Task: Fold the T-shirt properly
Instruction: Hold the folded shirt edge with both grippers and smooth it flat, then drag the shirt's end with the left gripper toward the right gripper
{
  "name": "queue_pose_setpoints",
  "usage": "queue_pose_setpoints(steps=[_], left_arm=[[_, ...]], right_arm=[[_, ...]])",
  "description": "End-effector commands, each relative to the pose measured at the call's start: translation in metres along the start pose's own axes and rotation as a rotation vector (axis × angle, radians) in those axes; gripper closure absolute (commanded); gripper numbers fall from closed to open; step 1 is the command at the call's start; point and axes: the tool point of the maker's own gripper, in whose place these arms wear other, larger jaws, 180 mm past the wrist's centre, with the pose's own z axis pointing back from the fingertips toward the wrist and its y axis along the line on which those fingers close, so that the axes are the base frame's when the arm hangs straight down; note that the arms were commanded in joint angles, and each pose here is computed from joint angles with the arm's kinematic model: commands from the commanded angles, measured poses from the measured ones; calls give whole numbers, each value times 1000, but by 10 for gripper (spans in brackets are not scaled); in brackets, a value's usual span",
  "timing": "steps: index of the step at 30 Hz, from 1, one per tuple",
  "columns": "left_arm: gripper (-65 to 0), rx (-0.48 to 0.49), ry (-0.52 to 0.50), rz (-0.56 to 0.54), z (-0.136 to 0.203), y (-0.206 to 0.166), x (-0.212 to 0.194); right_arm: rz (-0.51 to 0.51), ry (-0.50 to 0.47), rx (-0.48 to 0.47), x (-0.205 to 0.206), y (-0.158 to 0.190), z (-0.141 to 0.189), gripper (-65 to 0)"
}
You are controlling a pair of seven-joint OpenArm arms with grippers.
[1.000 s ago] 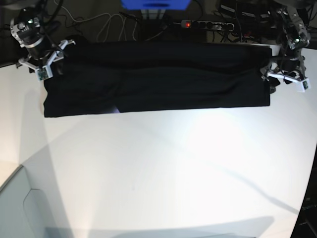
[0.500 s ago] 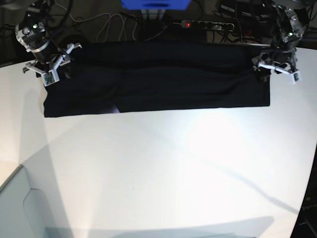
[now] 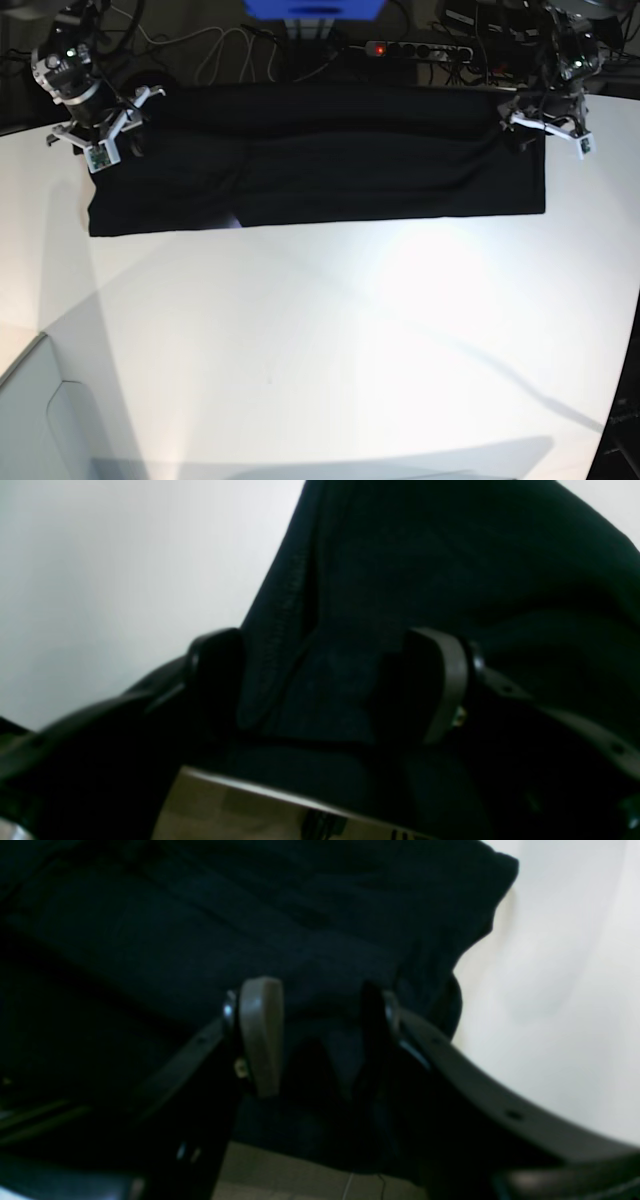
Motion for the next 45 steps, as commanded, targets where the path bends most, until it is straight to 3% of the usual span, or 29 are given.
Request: queue_pose_setpoints(steps=[1, 19, 21, 24, 27, 36, 45], left_arm=[[-475, 9, -30, -16, 4, 4, 10], [-454, 21, 15, 8, -2, 13, -6], [-358, 20, 16, 10, -2, 12, -6], [-123, 20, 12, 13, -2, 12, -6], [0, 19, 13, 14, -2, 12, -6], [0, 5, -30, -7, 5, 4, 9], [0, -84, -142, -46, 40, -46, 29]], right_arm=[[12, -33, -4, 9, -4, 3, -247], [12, -33, -4, 9, -4, 3, -247], [12, -33, -4, 9, -4, 3, -247], [12, -33, -4, 9, -4, 3, -247], [12, -35, -5, 9, -4, 3, -247], [-18, -23, 1, 4, -8, -9, -247], [-70, 9, 19, -10, -10, -27, -247]])
